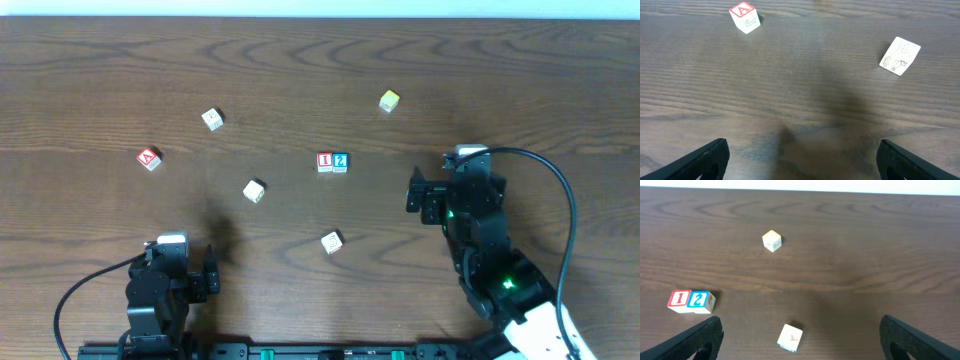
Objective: Spell out Ai2
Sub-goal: 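Retract the right gripper back toward the right side, then reach the left gripper forward to the red 'A' block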
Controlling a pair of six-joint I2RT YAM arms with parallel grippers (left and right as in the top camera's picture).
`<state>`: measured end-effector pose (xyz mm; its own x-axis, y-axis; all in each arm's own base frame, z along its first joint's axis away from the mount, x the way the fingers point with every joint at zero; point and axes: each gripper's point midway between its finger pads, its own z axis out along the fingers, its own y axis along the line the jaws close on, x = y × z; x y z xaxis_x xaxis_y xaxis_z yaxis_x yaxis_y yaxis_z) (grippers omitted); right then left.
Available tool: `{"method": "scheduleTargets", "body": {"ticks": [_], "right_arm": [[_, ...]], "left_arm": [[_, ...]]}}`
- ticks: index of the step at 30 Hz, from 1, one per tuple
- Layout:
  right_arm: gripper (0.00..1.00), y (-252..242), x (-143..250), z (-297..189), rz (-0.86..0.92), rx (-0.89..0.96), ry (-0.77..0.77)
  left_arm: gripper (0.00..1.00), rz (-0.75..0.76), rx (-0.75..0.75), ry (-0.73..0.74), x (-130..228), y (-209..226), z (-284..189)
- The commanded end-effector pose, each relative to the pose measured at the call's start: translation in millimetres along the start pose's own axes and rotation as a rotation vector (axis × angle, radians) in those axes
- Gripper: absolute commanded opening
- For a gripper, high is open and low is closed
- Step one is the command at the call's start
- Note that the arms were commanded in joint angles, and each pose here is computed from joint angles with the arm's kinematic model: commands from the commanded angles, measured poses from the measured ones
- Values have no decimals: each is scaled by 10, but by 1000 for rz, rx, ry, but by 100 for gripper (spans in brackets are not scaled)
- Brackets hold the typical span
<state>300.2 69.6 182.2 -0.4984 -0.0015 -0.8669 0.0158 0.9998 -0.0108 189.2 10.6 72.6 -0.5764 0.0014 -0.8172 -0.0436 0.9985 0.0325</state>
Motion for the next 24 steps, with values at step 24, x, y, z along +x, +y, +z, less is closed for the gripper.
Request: {"method": "scheduleTargets", "body": {"ticks": [24], "right_arm": [[99, -4, 305, 264, -58, 48, 125]], "left_arm": [[95, -482, 65, -99, -253, -64, 0]]}}
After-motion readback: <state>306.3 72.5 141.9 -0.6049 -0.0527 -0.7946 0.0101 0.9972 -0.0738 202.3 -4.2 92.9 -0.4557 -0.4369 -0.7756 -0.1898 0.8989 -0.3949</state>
